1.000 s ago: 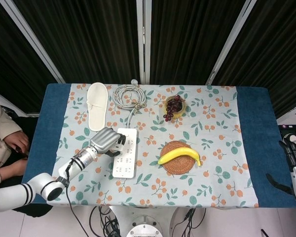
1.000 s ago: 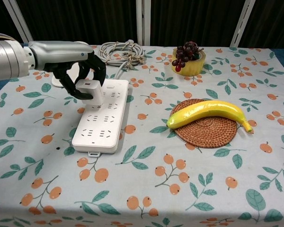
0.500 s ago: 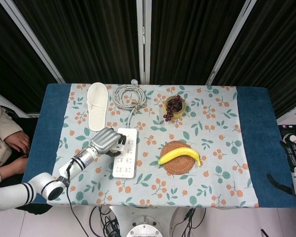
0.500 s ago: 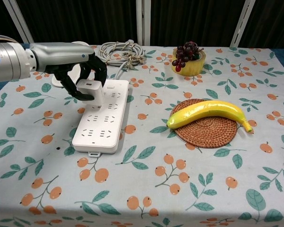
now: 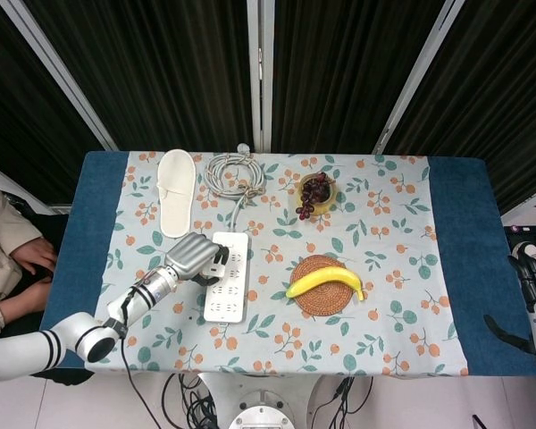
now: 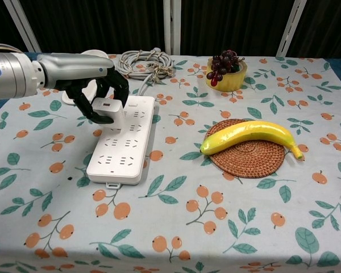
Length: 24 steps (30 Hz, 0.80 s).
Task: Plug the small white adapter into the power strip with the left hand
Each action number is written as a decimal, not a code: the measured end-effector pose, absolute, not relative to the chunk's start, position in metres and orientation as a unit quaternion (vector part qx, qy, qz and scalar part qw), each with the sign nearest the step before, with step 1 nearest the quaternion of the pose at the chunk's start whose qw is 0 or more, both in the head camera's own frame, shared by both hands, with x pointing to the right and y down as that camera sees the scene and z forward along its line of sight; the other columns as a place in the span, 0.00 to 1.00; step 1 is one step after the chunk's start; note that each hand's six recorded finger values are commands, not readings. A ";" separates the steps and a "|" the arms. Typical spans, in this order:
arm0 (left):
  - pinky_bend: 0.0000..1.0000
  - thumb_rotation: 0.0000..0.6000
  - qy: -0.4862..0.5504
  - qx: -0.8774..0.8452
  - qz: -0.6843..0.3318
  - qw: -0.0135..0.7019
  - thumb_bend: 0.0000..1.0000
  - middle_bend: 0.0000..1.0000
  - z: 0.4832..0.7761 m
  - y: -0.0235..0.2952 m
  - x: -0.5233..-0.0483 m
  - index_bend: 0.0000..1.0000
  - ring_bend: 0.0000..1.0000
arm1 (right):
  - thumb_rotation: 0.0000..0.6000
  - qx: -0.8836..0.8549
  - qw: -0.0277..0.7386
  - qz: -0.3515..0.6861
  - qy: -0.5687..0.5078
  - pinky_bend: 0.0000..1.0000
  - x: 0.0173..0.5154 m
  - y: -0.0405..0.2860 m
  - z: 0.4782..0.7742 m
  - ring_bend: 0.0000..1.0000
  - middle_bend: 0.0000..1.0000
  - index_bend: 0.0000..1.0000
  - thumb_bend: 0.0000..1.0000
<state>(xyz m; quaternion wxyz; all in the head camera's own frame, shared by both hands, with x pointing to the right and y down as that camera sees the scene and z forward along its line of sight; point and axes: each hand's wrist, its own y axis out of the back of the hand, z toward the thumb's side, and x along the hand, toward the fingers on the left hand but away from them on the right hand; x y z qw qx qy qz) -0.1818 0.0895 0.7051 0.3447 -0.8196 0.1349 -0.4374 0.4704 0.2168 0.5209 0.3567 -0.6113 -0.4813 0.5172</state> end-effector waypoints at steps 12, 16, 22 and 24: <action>0.45 1.00 0.144 -0.823 -0.444 0.324 0.32 0.81 0.710 0.085 -0.185 0.67 0.63 | 1.00 -0.611 0.356 0.518 -0.481 0.00 0.471 0.217 0.521 0.00 0.00 0.00 0.13; 0.45 1.00 0.147 -0.823 -0.449 0.316 0.32 0.81 0.714 0.083 -0.187 0.67 0.63 | 1.00 -0.610 0.356 0.519 -0.482 0.00 0.471 0.218 0.521 0.00 0.00 0.00 0.13; 0.46 1.00 0.146 -0.824 -0.450 0.311 0.32 0.82 0.718 0.084 -0.186 0.67 0.64 | 1.00 -0.610 0.356 0.519 -0.482 0.00 0.471 0.218 0.521 0.00 0.00 0.00 0.13; 0.46 1.00 0.145 -0.825 -0.450 0.311 0.33 0.82 0.719 0.085 -0.186 0.68 0.64 | 1.00 -0.609 0.356 0.519 -0.482 0.00 0.471 0.218 0.521 0.00 0.00 0.00 0.13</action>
